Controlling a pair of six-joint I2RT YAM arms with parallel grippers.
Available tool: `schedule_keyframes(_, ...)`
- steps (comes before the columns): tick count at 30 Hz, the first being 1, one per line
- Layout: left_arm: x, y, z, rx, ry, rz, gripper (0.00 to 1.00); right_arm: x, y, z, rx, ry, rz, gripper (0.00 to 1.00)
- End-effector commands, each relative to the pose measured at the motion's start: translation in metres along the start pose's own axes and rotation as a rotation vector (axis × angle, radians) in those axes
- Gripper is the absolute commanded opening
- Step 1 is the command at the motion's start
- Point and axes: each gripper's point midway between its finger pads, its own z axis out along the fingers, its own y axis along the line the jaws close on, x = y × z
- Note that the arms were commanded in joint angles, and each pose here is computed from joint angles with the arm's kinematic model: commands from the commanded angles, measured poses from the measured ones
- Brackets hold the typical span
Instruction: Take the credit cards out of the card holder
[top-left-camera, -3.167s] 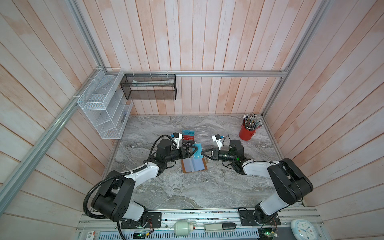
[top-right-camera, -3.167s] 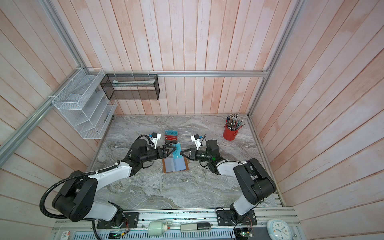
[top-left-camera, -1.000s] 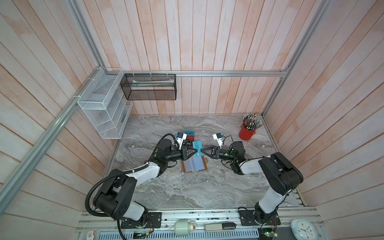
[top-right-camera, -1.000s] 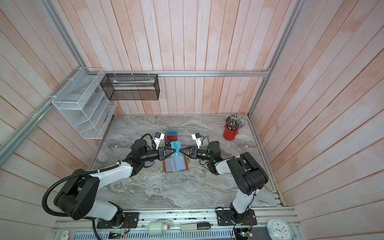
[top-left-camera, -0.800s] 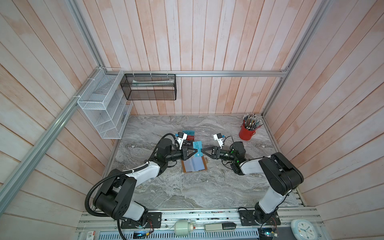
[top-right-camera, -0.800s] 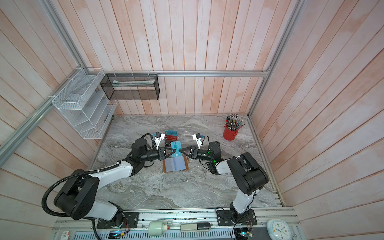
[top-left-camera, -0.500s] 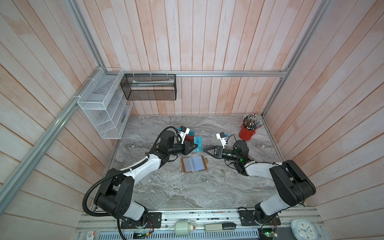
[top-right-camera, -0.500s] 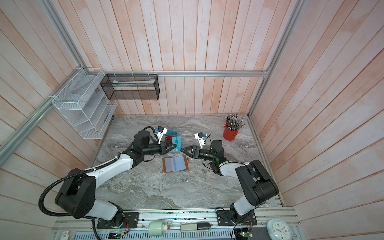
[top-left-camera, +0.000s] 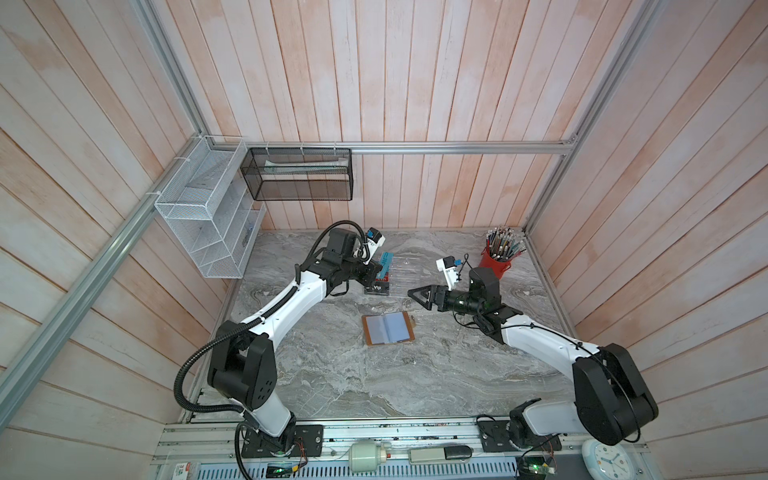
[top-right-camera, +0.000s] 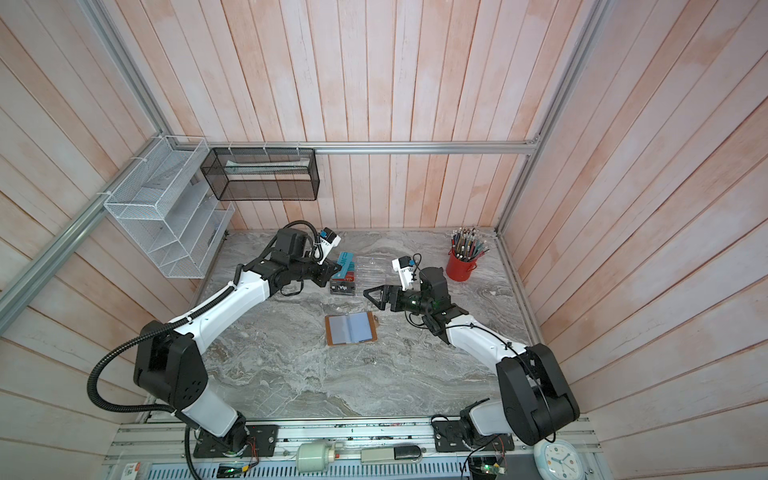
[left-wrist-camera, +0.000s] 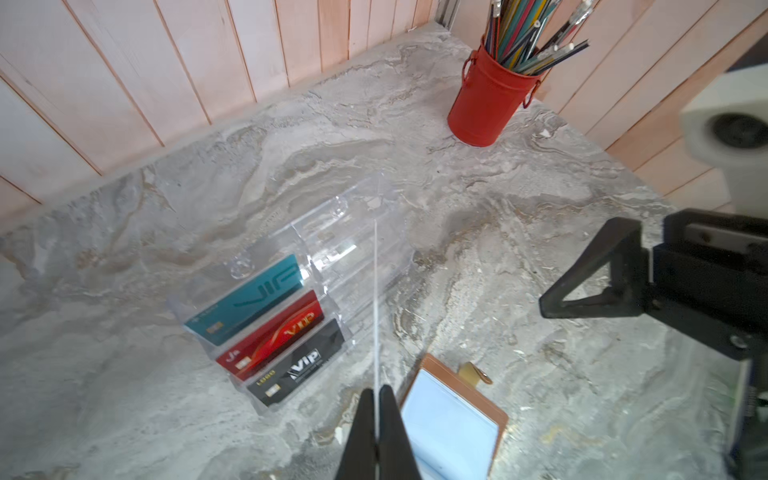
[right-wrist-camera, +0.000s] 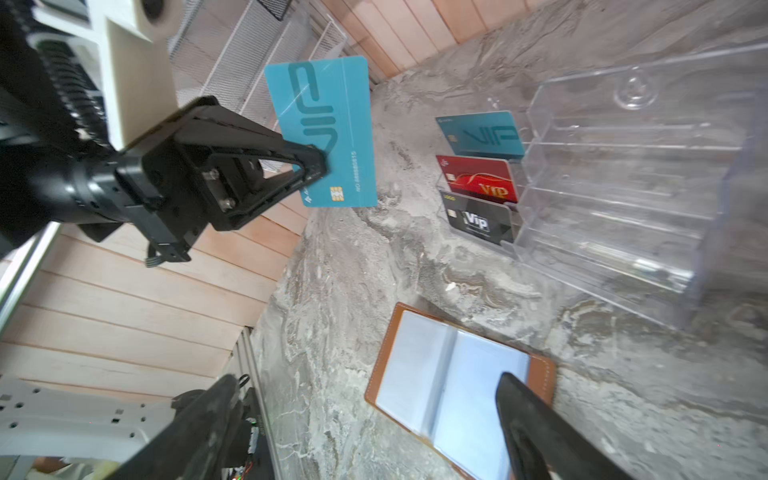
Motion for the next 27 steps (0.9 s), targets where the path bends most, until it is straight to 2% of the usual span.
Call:
schedule_keyframes(1,0.021,0.017,0.004,-0.065,0.146,0.218,0.00,-0.002,-0.025,-0.005,0.163,0.017,-0.029,0.98)
schedule_keyframes(9,0.041,0.036,0.017,-0.080,0.291,0.568,0.00,-0.010,-0.033,-0.004,0.241,0.013,-0.059,0.98)
schedule_keyframes(15,0.028,0.050,0.025,-0.104,0.310,0.761,0.00,-0.009,-0.039,0.008,0.326,0.052,-0.116,0.98)
schedule_keyframes(22,0.020,0.060,0.037,-0.092,0.338,0.962,0.00,-0.015,-0.041,0.019,0.329,0.060,-0.109,0.98)
schedule_keyframes(27,0.026,0.067,0.047,-0.065,0.373,1.024,0.00,-0.027,-0.047,0.023,0.368,0.034,-0.110,0.98)
